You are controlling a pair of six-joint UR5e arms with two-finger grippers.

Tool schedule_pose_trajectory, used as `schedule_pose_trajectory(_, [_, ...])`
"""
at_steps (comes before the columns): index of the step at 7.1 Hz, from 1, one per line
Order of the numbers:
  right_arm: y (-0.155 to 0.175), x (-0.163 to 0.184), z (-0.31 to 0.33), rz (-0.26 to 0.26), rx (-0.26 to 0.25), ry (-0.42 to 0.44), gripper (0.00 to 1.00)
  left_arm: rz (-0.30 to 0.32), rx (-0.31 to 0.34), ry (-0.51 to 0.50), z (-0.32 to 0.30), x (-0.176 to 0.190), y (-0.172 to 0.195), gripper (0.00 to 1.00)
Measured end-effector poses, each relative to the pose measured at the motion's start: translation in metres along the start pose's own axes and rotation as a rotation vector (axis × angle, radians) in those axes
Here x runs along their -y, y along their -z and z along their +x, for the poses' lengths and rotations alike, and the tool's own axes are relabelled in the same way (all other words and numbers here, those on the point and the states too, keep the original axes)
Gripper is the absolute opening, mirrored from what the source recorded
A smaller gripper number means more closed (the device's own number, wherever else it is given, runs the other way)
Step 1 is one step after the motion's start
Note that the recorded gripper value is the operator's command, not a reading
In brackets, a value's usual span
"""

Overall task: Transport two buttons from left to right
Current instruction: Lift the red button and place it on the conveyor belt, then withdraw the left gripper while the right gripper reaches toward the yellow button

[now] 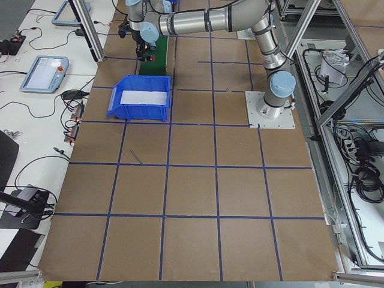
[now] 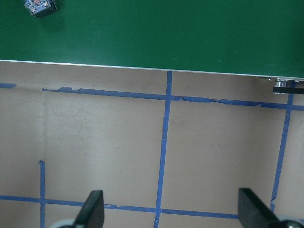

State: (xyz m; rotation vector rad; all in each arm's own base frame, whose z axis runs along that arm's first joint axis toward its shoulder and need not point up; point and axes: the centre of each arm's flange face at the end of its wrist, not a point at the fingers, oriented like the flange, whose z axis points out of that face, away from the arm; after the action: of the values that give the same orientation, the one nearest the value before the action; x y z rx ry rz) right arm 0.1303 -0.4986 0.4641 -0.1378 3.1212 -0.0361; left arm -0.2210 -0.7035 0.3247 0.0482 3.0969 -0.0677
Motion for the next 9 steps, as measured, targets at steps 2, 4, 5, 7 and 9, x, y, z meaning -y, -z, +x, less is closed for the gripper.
schedule_pose_trajectory(2, [0.001,-0.001,0.0,0.0,-0.001,-0.009,1.0,-0.025,0.001,-0.002,0.006,-0.002,-0.016,0.44])
schedule_pose_trajectory(4, [0.001,0.003,-0.001,0.0,-0.001,-0.013,1.0,-0.042,0.004,0.011,0.009,-0.005,-0.025,0.69])
schedule_pose_trajectory(5, [-0.004,0.011,-0.001,0.004,0.004,-0.014,1.0,-0.042,0.006,0.015,0.008,-0.005,-0.025,0.93])
schedule_pose_trajectory(7, [-0.025,0.032,-0.004,-0.003,0.017,0.0,1.0,-0.03,0.009,0.022,0.004,-0.003,-0.021,1.0])
schedule_pose_trajectory(9, [-0.057,0.055,-0.02,-0.003,0.042,0.039,1.0,0.005,0.014,0.043,-0.015,0.001,0.002,1.0])
